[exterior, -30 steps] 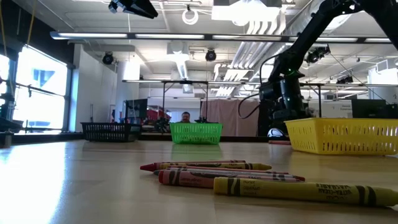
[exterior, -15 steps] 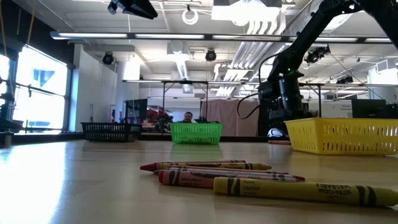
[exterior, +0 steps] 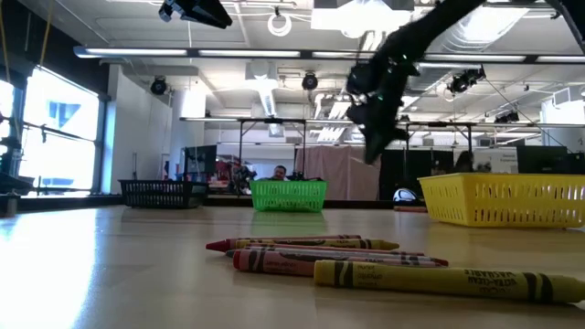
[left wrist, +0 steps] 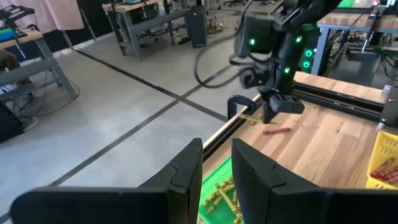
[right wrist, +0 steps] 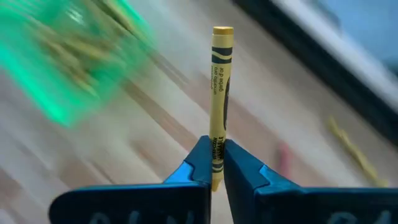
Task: Sort crayons
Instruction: Put the yellow crayon into the green basket
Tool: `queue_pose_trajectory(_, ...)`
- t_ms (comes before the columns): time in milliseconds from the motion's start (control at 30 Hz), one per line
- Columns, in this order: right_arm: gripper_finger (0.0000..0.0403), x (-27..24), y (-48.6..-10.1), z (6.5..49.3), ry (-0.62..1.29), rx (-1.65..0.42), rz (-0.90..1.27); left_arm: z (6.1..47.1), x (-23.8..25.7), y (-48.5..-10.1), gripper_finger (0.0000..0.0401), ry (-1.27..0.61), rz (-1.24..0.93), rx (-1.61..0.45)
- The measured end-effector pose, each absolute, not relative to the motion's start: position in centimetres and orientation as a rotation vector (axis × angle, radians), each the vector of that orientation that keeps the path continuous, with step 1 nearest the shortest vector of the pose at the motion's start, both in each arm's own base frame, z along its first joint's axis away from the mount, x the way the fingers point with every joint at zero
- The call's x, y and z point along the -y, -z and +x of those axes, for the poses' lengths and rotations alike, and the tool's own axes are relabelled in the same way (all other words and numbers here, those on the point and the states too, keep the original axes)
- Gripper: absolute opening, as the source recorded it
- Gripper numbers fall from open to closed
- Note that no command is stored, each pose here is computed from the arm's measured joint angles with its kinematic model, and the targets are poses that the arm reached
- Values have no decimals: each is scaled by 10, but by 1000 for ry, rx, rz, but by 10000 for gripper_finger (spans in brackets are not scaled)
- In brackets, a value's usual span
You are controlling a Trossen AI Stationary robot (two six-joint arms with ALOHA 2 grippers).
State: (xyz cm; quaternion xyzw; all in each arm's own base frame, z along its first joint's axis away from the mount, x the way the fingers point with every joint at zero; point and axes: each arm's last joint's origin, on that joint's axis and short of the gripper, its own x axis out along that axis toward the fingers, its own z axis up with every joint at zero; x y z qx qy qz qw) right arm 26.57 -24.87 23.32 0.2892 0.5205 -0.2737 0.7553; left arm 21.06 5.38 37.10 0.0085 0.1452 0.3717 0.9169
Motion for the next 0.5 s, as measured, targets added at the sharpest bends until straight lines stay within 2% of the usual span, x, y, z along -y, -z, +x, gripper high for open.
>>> queue_pose_trajectory(233,15,213,-262,339,430,-818,401,211,-54,-371,72,-767,-7,-289)
queue_pose_trajectory(500,16,198,-230,374,388,-820,407,211,-54,-371,72,-768,-31,-281)
